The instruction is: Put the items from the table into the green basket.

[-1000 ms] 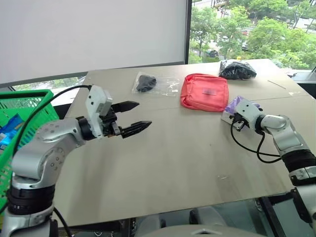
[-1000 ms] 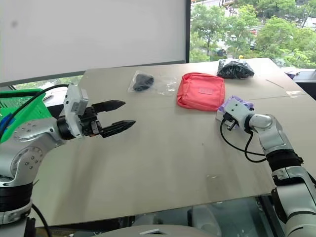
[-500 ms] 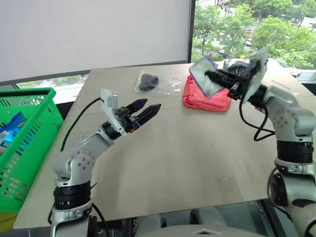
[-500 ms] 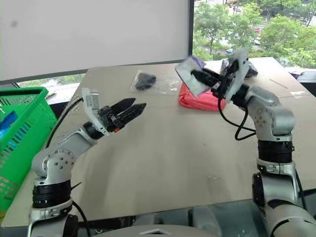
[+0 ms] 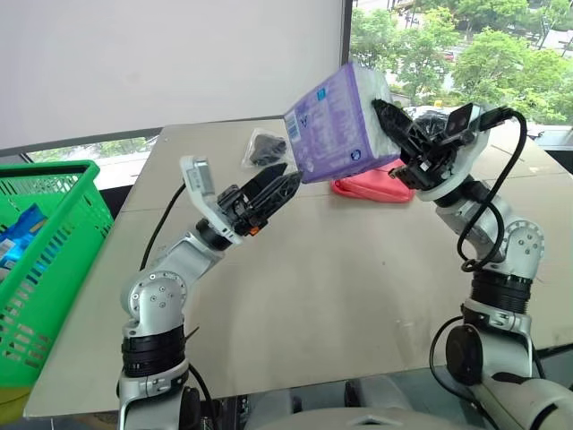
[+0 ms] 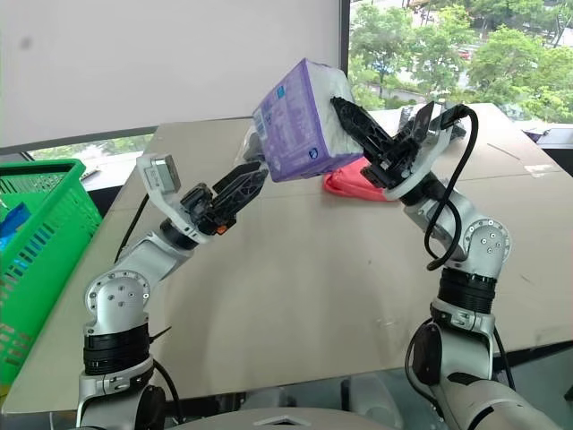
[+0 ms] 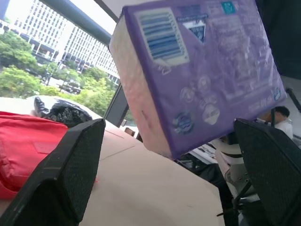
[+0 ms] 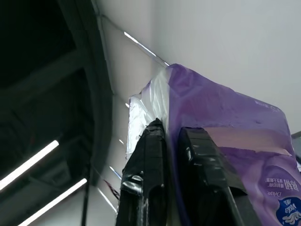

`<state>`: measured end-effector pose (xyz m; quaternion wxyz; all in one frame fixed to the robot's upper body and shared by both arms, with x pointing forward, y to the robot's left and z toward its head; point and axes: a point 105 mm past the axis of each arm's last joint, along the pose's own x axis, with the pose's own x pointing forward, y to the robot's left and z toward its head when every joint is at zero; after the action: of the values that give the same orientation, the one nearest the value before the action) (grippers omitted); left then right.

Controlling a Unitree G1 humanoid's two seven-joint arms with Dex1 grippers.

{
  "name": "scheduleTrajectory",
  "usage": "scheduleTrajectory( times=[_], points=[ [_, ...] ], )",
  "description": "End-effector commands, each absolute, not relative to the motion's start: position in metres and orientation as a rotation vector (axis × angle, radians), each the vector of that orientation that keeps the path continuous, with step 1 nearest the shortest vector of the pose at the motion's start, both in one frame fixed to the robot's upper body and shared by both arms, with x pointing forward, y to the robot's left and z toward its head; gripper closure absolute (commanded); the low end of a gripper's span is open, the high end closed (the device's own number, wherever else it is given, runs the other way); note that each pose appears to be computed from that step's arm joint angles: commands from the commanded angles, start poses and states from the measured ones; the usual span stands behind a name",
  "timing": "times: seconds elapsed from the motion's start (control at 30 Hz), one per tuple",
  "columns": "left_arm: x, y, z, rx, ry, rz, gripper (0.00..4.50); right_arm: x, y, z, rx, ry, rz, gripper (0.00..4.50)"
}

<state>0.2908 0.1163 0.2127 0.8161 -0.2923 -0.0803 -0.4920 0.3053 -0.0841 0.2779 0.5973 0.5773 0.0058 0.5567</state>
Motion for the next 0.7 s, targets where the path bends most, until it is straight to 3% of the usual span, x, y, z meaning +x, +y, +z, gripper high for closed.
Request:
scheduleTrajectory(
  times=[0.03,0.2,0.5,0.7],
  points=[
    [0.285,0.112,0.223,-0.616,-0.21,-1.1,0.0,0.295,-0.084,0.291,1.432,-0.03,1.359,4.46],
    [0.281,0.108,0.232,-0.676,-0.251,-1.145,0.0,0.285,-0.071,0.285,1.414,0.016,1.401,4.46],
    [0.274,0.113,0.257,-0.814,-0.357,-1.187,0.0,0.293,-0.074,0.276,1.42,0.053,1.338,4.46],
    [0.269,0.099,0.244,-0.795,-0.247,-1.239,0.0,0.286,-0.072,0.277,1.38,0.059,1.381,4.46]
  ],
)
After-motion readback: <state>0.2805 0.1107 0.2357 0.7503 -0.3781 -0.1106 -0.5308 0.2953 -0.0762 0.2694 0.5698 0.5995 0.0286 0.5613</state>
